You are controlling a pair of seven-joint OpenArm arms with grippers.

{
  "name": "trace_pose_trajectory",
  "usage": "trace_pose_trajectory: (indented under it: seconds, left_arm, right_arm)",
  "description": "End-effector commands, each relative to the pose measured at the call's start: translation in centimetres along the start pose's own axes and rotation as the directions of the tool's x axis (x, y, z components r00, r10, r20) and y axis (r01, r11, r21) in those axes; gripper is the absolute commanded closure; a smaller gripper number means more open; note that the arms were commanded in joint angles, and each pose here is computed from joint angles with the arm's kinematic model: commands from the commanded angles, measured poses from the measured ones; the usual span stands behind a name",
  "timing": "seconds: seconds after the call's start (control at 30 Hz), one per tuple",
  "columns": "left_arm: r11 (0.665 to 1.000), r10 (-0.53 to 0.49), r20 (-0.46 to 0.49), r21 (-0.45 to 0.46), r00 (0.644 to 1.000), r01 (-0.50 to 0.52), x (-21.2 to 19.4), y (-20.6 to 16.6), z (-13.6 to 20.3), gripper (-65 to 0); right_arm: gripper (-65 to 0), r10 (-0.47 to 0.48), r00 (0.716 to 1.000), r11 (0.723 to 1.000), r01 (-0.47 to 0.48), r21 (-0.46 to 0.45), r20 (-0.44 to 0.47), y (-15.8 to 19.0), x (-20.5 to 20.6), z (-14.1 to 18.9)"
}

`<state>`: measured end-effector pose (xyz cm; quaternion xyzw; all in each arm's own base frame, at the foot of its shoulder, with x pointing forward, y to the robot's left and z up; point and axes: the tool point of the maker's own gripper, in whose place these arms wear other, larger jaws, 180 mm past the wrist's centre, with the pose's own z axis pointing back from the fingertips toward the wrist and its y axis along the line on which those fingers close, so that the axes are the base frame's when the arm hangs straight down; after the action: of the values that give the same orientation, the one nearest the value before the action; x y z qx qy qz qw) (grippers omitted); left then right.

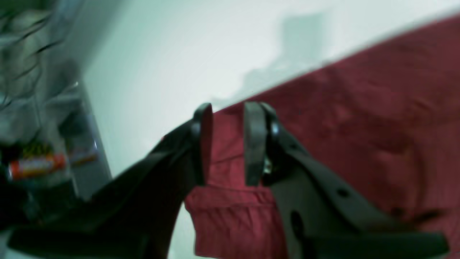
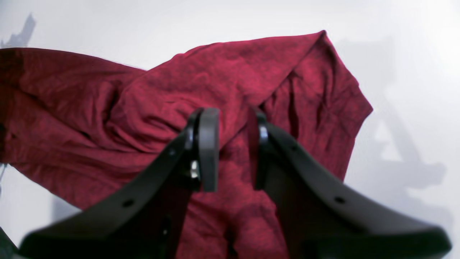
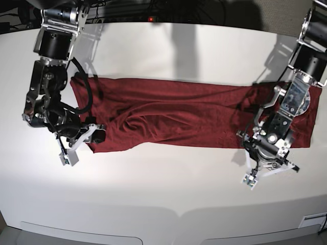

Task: Fold the T-shirt properly
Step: 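Pull the strip ends apart with both grippers to straighten it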

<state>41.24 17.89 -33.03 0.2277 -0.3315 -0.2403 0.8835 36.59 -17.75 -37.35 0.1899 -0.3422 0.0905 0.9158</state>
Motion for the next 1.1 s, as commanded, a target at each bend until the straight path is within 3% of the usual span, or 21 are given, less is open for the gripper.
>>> trace_pose_trajectory:
  seconds: [0.0,0.07,0.13,0.27,0.47,0.63,0.73,0.8,0.9,1.07]
  left_arm:
    - [0.999,0.005,0.064,0.053,0.998,-0.009,2.0,1.9,0.6,-14.4]
    - [0.999,0.005,0.091,0.054,0.996,-0.01,2.6,2.1,0.6,-15.0]
    - [0.999,0.005,0.102,0.053,0.995,-0.011,2.9,2.1,0.7,-20.7]
    - [0.998,0.004,0.125,0.054,0.992,-0.01,3.3,2.1,0.7,-46.4]
    - [0.998,0.0,0.145,0.059,0.989,-0.009,3.6,2.3,0.7,-45.5]
    - [0.985,-0.057,0.106,0.17,0.993,0.039,3.1,4.2,0.9,-45.5]
    - [0.981,-0.037,0.094,0.194,0.995,0.018,2.8,4.7,0.9,-45.5]
    - [0.984,-0.026,0.093,0.177,0.995,0.009,2.7,4.6,0.9,-45.5]
    - [0.997,-0.009,0.09,0.077,0.996,0.002,2.3,4.5,0.5,-45.5]
    - [0.992,0.128,0.111,0.006,0.986,-0.129,0.9,9.5,0.7,-45.5]
  right_arm:
    - [-14.7,0.022,0.998,1.0,-0.022,0.008,0.063,0.1,2.1,0.7]
    - [-14.7,0.016,0.998,1.0,-0.017,0.017,0.064,0.2,2.1,0.6]
    - [-14.7,0.014,0.998,1.0,-0.015,0.019,0.058,0.3,1.9,0.6]
    - [-14.7,0.014,0.999,1.0,-0.015,0.018,0.051,0.2,1.7,0.6]
    - [-14.7,0.014,0.999,1.0,-0.015,0.019,0.051,0.2,1.7,0.6]
    - [-14.7,-0.003,0.998,0.999,0.0,0.052,0.068,0.8,2.1,0.7]
    - [-14.7,-0.017,0.996,0.997,0.01,0.077,0.09,1.3,2.5,0.7]
    - [-14.7,-0.028,0.994,0.995,0.018,0.097,0.105,1.6,2.8,0.8]
    - [-14.7,-0.028,0.994,0.995,0.018,0.098,0.103,1.6,2.7,0.8]
    - [-14.7,-0.034,0.995,0.994,0.024,0.103,0.094,1.7,2.2,0.8]
